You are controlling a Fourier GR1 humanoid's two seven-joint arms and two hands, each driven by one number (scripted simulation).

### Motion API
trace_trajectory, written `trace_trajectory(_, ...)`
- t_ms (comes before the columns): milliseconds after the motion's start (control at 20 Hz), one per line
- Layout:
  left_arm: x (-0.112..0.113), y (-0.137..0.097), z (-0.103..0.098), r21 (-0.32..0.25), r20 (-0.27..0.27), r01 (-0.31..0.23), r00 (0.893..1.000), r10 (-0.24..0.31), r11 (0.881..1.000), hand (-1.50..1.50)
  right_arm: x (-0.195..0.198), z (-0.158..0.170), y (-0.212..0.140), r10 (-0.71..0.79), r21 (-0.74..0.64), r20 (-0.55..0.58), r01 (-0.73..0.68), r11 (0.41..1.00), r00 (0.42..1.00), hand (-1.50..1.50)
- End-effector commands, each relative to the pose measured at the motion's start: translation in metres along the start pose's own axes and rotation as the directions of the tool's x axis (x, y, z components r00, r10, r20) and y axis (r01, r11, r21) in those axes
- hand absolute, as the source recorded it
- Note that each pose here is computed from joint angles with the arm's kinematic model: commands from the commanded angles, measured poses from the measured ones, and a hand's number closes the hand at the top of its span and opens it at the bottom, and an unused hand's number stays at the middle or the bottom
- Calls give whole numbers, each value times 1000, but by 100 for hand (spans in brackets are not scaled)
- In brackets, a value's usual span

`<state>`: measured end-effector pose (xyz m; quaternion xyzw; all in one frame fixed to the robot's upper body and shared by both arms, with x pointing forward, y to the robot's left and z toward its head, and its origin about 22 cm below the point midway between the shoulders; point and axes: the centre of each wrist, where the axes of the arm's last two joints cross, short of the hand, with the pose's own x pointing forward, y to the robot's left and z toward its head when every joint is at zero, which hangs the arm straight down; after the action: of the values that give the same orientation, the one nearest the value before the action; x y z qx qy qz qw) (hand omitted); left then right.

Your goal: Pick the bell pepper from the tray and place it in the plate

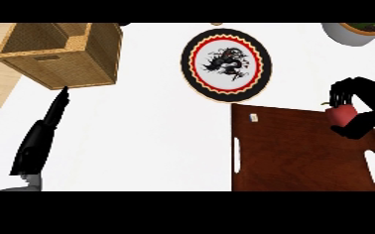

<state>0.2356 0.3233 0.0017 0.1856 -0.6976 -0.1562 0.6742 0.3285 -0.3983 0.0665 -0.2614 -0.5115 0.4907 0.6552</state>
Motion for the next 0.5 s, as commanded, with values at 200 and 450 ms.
trace_trajectory(200,12,-9,-11,-14,12,-8,1000,8,1000,0,-2,-11,-90,109,-321,-83,-130,938,991,150)
trace_trajectory(450,-4,5,-1,-9,7,6,1000,-6,1000,0,22,-25,-118,131,-514,58,-82,854,990,150)
